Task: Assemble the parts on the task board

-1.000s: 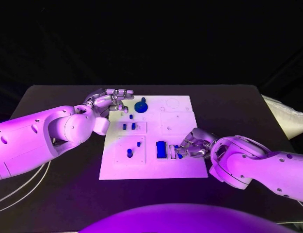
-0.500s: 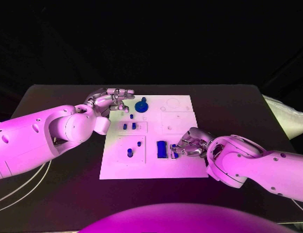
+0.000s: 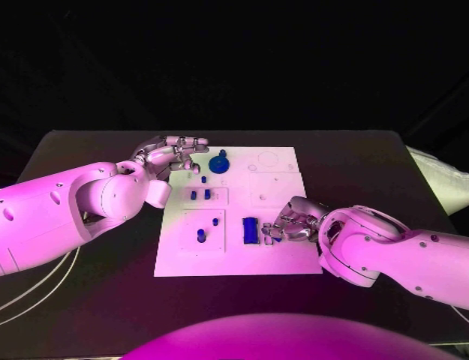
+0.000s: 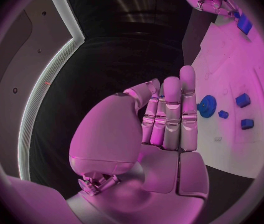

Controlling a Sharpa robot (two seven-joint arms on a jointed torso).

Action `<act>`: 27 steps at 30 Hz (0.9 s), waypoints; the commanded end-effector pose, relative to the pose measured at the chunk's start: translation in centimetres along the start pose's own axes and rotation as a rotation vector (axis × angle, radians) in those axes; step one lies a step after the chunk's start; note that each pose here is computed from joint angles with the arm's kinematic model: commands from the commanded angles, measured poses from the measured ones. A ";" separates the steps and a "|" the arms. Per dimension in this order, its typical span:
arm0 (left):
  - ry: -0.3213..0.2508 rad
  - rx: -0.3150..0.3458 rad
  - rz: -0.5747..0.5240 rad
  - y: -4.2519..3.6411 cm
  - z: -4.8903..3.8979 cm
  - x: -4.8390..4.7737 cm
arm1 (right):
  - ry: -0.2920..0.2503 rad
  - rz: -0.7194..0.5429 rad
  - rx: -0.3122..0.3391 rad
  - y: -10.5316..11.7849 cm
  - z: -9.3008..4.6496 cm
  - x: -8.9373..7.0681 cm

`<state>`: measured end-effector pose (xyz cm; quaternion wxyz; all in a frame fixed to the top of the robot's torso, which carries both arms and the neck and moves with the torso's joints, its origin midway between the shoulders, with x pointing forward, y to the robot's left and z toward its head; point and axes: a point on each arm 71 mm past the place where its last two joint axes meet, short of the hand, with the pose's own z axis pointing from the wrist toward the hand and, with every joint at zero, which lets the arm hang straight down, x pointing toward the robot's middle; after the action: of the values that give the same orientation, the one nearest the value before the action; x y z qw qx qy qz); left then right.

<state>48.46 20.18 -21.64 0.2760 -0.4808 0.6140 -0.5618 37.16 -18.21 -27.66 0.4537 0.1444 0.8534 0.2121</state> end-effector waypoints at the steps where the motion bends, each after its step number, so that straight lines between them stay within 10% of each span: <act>1: 0.023 0.004 -0.001 -0.06 0.02 0.31 | 0.058 -0.061 0.003 0.0 0.0 0.7; 27: 0.023 0.003 -0.001 -0.06 0.02 0.29 | 0.028 -0.085 -0.020 0.4 -0.2 0.6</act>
<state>48.45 20.18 -21.65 0.2753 -0.4808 0.6147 -0.5614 36.89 -17.74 -27.44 0.4582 0.1118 0.8566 0.2094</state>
